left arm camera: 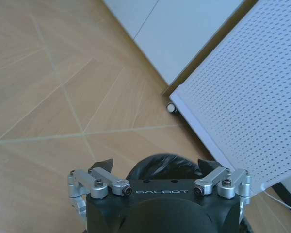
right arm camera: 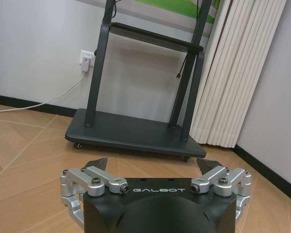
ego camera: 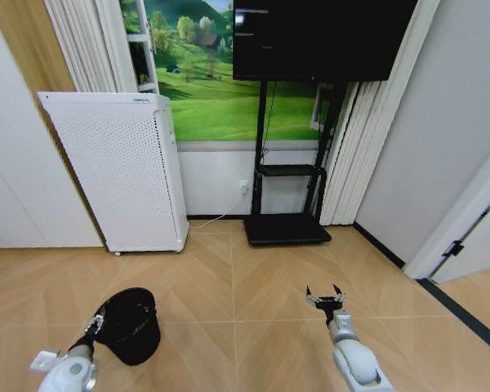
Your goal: Pick up the trash bin and place the garbage on the floor into it.
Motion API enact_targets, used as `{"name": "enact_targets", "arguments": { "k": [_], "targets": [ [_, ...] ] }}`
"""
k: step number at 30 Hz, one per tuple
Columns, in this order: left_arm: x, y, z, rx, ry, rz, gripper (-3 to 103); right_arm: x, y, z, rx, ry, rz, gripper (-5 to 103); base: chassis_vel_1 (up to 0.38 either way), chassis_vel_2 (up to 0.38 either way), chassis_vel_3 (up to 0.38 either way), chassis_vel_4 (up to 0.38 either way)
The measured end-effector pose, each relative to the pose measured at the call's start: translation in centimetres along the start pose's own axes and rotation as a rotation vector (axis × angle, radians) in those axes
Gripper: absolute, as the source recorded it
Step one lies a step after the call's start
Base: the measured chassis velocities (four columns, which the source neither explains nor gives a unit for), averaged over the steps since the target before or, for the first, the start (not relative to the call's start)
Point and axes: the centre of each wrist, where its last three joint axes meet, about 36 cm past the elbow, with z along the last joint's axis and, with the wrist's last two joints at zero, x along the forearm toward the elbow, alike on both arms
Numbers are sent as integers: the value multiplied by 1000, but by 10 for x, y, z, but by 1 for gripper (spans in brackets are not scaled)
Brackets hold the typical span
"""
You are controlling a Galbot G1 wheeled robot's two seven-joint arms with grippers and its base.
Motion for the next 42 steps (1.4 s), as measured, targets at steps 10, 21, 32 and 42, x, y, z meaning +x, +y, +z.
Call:
{"name": "enact_targets", "arguments": {
  "k": [10,21,32,42],
  "targets": [
    [30,-16,8,-290,-75,278,100,4,-2,-3,-6,-8,13,100,0,0,0,0],
    [69,-21,21,-673,-173,460,100,4,-4,-7,-26,-17,28,100,0,0,0,0],
    [112,-37,42,-767,-216,472,100,1,-9,-12,-47,-29,48,100,0,0,0,0],
    [115,-61,10,-841,-322,532,100,1,-13,-35,-93,-74,61,100,0,0,0,0]
  ]
}}
